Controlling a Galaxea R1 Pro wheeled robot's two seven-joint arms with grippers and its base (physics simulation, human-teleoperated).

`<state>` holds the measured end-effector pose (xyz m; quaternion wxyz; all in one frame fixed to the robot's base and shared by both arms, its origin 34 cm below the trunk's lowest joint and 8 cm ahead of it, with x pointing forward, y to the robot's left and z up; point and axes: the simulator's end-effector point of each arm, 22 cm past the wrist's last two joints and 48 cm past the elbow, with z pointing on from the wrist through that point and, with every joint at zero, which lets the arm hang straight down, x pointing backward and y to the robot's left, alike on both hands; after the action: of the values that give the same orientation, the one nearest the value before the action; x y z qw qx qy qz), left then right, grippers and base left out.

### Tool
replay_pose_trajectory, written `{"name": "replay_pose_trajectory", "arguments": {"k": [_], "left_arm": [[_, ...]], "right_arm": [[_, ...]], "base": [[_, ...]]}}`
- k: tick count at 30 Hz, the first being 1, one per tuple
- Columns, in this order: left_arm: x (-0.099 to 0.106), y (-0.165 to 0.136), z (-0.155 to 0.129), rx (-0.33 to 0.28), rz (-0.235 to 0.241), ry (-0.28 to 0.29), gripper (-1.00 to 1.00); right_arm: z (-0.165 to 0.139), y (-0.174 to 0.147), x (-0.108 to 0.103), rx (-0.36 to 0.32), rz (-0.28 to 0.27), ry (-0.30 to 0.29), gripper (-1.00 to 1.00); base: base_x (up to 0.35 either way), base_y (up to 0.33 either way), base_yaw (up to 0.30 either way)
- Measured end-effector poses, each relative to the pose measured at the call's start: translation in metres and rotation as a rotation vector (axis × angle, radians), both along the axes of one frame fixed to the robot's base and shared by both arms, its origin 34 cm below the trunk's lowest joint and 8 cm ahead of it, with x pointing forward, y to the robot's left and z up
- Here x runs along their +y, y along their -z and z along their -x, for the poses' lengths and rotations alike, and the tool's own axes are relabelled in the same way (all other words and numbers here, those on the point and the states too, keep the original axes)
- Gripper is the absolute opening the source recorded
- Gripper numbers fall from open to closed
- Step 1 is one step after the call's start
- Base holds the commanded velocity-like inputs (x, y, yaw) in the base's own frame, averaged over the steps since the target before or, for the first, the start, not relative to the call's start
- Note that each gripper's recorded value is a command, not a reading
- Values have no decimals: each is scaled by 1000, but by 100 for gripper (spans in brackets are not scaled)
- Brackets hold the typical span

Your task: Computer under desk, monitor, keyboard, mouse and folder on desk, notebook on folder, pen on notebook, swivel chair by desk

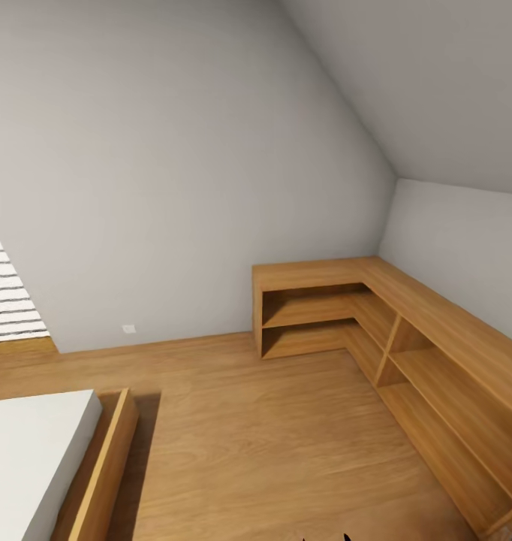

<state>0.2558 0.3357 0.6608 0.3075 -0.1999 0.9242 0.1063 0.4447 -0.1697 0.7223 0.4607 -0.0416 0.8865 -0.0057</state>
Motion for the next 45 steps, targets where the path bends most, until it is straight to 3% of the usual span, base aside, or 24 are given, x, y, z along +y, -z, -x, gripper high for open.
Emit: {"name": "replay_pose_trajectory", "arguments": {"k": [22, 45], "left_arm": [[0, -2, -4, -13, 0, 0, 100], [0, -4, -10, -30, -1, -2, 100]], "right_arm": [[-3, -4, 0, -11, -1, -1, 100], [-8, -9, 0, -27, 0, -1, 100]], "base": [[331, 9, -175], [316, 138, -264]]}}
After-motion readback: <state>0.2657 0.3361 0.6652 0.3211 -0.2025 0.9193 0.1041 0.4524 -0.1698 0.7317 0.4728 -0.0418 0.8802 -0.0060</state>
